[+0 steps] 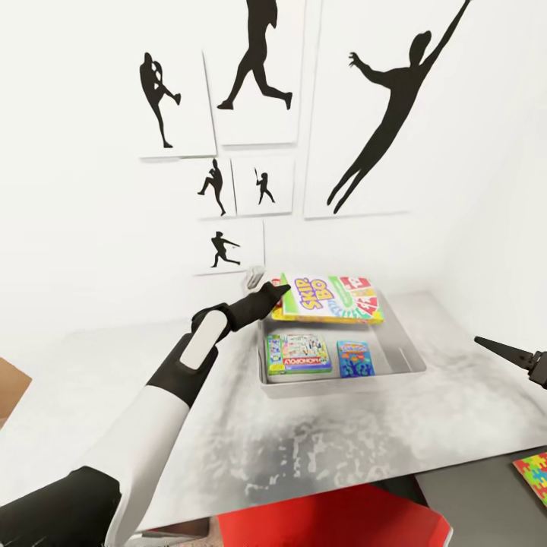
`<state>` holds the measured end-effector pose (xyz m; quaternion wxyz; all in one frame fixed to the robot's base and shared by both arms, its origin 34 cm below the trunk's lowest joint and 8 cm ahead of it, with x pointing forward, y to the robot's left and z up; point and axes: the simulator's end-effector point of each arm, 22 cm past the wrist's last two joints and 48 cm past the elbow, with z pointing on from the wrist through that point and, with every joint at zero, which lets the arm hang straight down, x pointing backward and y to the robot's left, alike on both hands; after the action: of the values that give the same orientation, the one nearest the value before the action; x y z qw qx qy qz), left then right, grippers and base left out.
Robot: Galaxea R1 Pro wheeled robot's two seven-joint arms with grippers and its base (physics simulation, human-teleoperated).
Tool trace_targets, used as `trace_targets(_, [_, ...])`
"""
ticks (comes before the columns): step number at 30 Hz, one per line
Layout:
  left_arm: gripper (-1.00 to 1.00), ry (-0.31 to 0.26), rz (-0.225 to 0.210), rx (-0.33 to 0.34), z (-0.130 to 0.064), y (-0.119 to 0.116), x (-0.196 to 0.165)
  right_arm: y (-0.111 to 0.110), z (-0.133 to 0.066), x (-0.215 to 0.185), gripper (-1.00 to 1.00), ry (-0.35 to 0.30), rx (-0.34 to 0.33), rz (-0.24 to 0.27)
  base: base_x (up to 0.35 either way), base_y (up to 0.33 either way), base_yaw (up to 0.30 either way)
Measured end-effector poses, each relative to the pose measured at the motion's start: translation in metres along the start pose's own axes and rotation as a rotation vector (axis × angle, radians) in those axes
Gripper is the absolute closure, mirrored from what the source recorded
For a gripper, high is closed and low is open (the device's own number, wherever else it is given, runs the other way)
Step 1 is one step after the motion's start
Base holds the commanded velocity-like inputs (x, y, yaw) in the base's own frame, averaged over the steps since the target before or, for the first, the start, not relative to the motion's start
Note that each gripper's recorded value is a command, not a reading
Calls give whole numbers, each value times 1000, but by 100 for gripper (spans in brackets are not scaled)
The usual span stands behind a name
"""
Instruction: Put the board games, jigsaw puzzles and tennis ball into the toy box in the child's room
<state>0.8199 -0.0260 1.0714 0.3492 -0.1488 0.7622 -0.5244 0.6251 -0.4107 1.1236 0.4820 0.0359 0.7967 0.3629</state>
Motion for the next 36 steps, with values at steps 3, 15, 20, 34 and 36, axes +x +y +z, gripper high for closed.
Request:
trace_targets(3, [100, 10, 1, -10, 3, 3, 3, -2, 1, 1, -100, 3, 2, 3, 0, 0, 0])
trace_targets(15, [100, 28, -15, -40, 9, 21, 13, -9, 5, 7, -100, 17, 11, 13, 0, 0, 0])
trace_targets(20, [100, 31, -22, -47, 10, 28, 16, -12, 7, 10, -100, 23, 14, 17, 0, 0, 0])
trace_targets(34, [100, 43, -40, -54, 15, 41, 23, -20, 12, 18, -100, 39, 23, 30, 0, 0, 0])
trace_targets(36, [100, 45, -43, -54, 16, 43, 25, -21, 13, 19, -100, 42, 25, 32, 0, 0, 0])
